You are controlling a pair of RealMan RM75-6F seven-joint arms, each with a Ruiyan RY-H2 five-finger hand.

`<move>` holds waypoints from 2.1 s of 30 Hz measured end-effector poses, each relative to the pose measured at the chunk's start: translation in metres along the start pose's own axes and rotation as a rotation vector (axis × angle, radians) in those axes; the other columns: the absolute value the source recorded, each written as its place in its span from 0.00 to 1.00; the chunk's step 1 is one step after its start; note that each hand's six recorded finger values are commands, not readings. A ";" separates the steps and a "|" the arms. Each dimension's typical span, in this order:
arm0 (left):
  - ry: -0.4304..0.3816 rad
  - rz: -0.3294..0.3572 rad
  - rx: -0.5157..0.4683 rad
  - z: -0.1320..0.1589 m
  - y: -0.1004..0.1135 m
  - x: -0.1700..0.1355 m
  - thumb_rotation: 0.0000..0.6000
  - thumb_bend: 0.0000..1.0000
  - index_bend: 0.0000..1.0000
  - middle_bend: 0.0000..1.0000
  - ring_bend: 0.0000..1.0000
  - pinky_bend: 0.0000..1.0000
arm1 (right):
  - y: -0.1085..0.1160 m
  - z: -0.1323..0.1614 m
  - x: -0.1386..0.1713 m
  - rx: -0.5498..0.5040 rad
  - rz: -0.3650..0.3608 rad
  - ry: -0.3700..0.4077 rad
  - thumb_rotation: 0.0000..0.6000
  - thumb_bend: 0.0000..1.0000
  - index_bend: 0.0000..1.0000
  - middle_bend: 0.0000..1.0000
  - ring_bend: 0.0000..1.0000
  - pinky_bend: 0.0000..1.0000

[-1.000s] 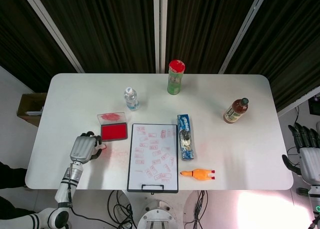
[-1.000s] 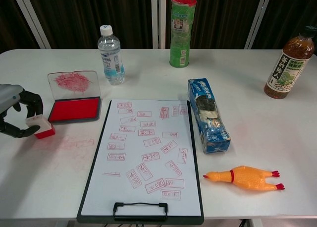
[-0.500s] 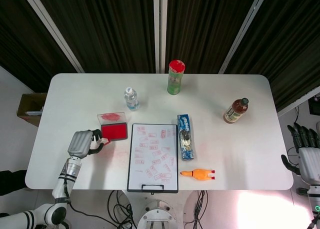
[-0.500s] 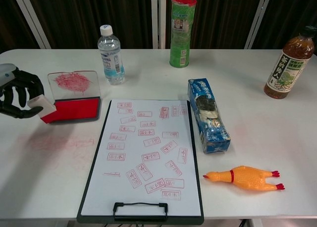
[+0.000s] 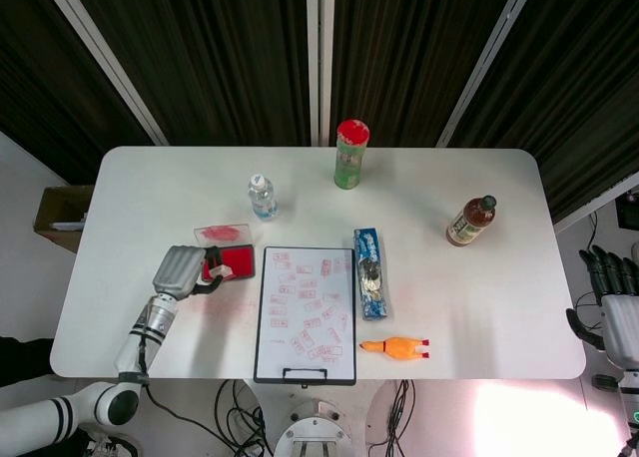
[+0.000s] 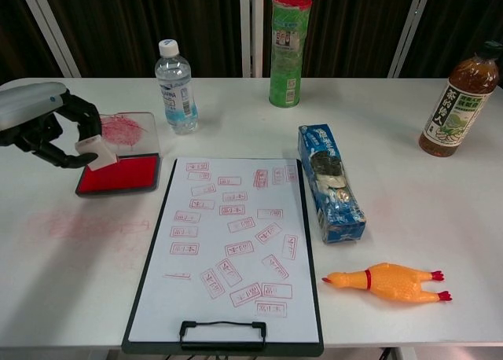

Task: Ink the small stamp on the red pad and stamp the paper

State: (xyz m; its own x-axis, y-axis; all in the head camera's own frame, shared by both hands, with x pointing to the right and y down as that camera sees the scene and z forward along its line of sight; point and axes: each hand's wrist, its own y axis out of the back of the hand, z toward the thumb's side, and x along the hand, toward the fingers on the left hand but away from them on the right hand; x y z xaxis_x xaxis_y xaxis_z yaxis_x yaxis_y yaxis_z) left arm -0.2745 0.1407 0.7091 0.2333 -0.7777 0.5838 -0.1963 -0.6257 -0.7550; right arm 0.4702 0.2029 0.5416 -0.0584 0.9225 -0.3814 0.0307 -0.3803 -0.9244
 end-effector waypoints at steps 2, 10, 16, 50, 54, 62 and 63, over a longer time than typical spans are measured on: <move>0.000 -0.009 -0.003 0.002 0.002 0.007 1.00 0.40 0.67 0.69 1.00 1.00 | 0.002 0.000 0.000 0.000 -0.003 0.000 1.00 0.25 0.00 0.00 0.00 0.00; 0.013 -0.019 0.034 0.001 0.006 0.032 1.00 0.40 0.68 0.69 1.00 1.00 | 0.003 -0.001 0.000 -0.001 -0.005 -0.007 1.00 0.25 0.00 0.00 0.00 0.00; 0.027 -0.039 0.054 -0.002 -0.003 0.043 1.00 0.40 0.68 0.69 1.00 1.00 | 0.005 -0.001 0.000 0.000 -0.007 -0.010 1.00 0.25 0.00 0.00 0.00 0.00; 0.081 -0.078 0.052 -0.024 -0.032 0.044 1.00 0.40 0.69 0.70 1.00 1.00 | -0.003 0.002 0.002 0.006 0.021 -0.007 1.00 0.26 0.00 0.00 0.00 0.00; 0.083 -0.078 0.042 -0.024 -0.028 0.044 1.00 0.40 0.69 0.70 1.00 1.00 | -0.004 0.001 0.002 0.006 0.026 -0.006 1.00 0.26 0.00 0.00 0.00 0.00; 0.068 -0.051 -0.027 -0.014 -0.007 0.039 1.00 0.40 0.69 0.70 1.00 1.00 | -0.005 0.000 0.002 -0.002 0.026 -0.003 1.00 0.26 0.00 0.00 0.00 0.00; 0.066 -0.049 -0.038 -0.013 -0.004 0.038 1.00 0.40 0.69 0.70 1.00 1.00 | -0.006 0.000 0.002 -0.004 0.026 -0.001 1.00 0.26 0.00 0.00 0.00 0.00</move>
State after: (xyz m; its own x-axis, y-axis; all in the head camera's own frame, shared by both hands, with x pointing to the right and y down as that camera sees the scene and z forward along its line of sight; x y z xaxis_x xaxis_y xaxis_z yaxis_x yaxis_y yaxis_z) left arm -0.2770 0.1128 0.7383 0.1802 -0.7474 0.6395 -0.2224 -0.6643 -0.7136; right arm 0.4699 0.2065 0.5461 -0.0589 0.9123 -0.4054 0.0360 -0.4039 -0.9141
